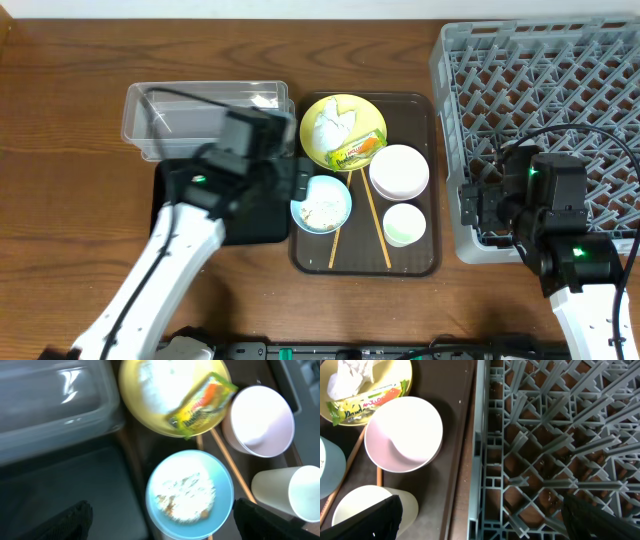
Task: Sort waste into correct bins and load items into the dishwasher rack
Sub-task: 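Reach the left gripper to the light-blue bowl and grasp its rim, then carry the blue bowl left and tip rice onto the black tray, then return the empty blue bowl to the brown tray with left gripper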
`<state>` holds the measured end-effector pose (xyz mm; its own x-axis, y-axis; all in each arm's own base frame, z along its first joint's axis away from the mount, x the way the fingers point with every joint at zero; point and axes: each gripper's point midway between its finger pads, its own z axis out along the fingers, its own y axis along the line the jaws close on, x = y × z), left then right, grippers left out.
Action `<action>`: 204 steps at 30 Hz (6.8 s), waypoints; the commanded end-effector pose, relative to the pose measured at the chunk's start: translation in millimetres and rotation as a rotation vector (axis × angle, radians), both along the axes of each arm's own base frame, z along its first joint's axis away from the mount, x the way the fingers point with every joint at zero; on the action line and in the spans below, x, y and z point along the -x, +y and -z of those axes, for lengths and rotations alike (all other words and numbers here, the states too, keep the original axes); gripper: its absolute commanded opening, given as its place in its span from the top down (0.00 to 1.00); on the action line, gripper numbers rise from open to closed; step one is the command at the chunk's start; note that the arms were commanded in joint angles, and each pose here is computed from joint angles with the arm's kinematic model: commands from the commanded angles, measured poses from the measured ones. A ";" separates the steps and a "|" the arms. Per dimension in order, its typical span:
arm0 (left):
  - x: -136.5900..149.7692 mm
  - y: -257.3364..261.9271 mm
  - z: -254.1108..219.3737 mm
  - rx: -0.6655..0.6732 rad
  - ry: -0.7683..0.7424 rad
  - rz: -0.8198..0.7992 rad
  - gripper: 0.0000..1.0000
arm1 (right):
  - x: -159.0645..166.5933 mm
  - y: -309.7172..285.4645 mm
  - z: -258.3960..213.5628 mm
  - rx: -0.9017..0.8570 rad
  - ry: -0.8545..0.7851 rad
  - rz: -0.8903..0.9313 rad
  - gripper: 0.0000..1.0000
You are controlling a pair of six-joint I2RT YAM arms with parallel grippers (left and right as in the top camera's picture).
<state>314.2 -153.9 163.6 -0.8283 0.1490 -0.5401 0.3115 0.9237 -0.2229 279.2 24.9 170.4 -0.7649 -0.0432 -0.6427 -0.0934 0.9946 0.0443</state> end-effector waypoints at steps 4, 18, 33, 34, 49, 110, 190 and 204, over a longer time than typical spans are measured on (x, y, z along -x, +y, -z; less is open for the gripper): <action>-2.0 -54.9 28.9 -0.053 0.003 0.122 0.09 | -3.5 4.3 -9.9 -0.016 -0.024 -0.007 0.01; 22.5 -93.1 111.7 -0.201 0.146 0.233 0.26 | -3.4 4.3 -9.8 -0.017 -0.023 -0.007 0.01; 30.7 -100.1 120.7 -0.190 0.186 0.194 0.46 | -2.9 4.3 -9.2 -0.017 -0.020 -0.007 0.01; 32.4 -102.2 122.6 -0.191 0.189 0.197 0.47 | -2.8 4.3 -9.2 -0.017 -0.019 -0.007 0.01; 44.9 -112.9 135.0 -0.242 0.188 0.239 0.75 | -2.7 4.3 -9.1 -0.016 -0.019 -0.007 0.01; 2.9 80.4 25.7 1.287 0.521 -0.159 0.94 | -1.9 4.2 -8.4 -0.016 -0.014 -0.007 0.01; 44.1 -98.9 95.1 -0.131 0.104 0.270 0.57 | -1.4 4.1 -7.7 -0.015 -0.011 -0.007 0.01; -40.2 -79.6 -6.0 -0.050 -0.221 0.165 0.42 | -1.2 4.1 -7.6 -0.016 -0.010 -0.007 0.01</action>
<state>337.3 -244.0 170.0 -0.6868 0.2804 -0.6706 0.5006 0.8514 -0.1567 278.2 25.6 170.5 -0.7676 -0.0436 -0.6395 -0.0957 0.9943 0.0471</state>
